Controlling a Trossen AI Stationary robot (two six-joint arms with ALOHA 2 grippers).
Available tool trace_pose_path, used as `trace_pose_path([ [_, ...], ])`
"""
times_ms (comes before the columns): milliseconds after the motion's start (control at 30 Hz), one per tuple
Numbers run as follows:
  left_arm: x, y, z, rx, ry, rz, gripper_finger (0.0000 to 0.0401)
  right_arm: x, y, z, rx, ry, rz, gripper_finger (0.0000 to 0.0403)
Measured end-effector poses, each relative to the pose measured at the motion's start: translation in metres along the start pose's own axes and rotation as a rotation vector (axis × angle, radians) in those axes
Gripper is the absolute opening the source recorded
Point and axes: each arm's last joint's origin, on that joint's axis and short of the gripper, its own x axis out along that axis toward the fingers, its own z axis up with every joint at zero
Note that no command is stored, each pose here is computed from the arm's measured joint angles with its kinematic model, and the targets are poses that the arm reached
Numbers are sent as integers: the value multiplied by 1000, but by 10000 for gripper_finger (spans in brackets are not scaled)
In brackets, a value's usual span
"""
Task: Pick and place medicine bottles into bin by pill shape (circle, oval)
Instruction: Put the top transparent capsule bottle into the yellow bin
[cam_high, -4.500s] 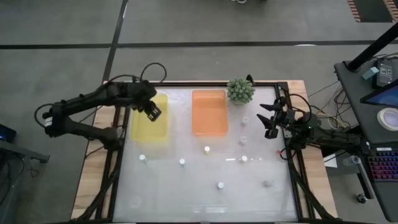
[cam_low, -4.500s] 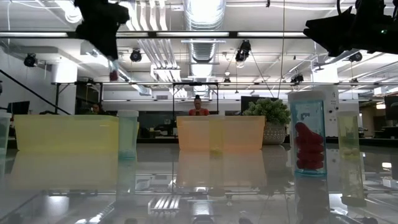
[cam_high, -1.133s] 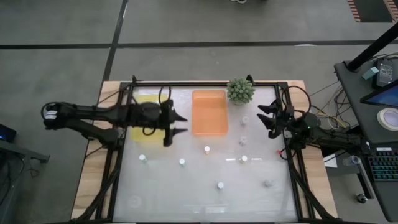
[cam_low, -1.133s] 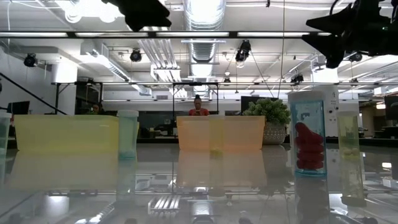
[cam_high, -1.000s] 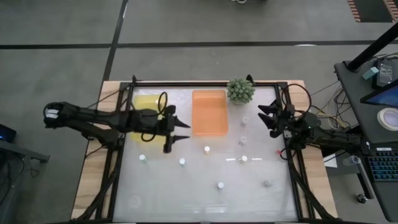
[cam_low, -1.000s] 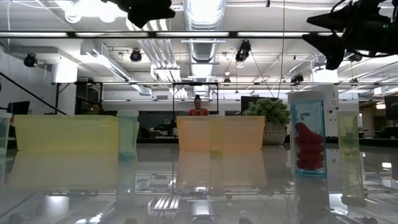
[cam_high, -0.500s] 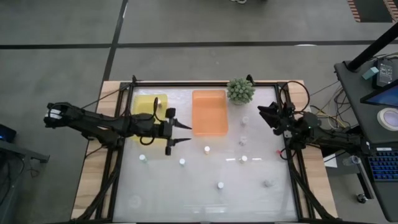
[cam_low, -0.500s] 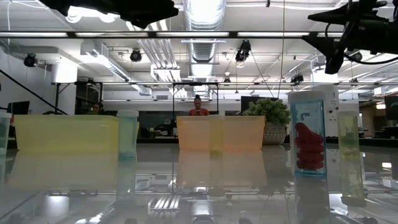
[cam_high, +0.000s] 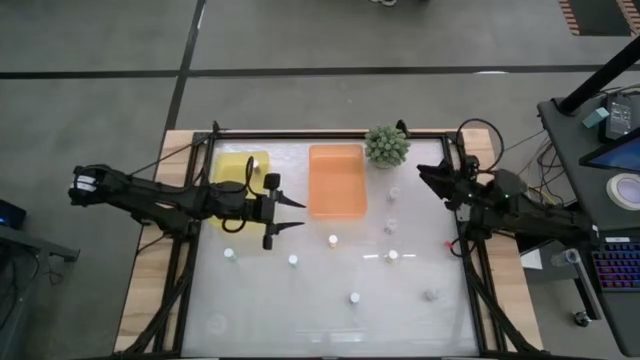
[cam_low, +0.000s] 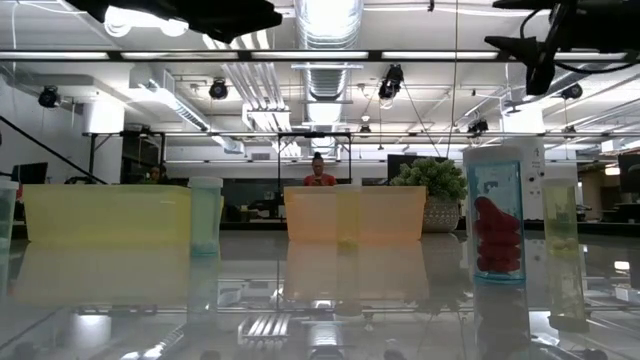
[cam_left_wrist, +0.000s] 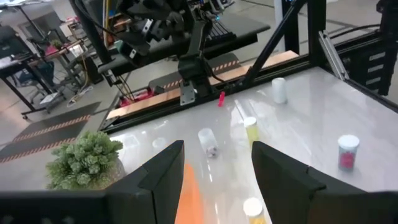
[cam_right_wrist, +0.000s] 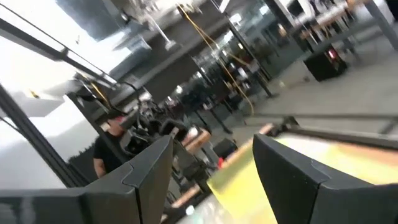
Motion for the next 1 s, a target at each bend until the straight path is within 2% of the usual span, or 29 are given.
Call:
trace_pose_path([
  [133, -10, 1, -1, 8, 41, -9, 173, 10, 6, 7, 27, 99, -82, 215],
  [333, -29, 4, 4, 3, 29, -5, 173, 44, 3, 6, 18, 334, -378, 215],
  [467, -37, 3, -2, 4, 24, -3, 173, 58, 6, 10, 26, 452, -511, 215],
  [1000, -55, 2, -10, 46, -20, 15, 173, 116, 12, 16, 54, 805, -858, 215],
])
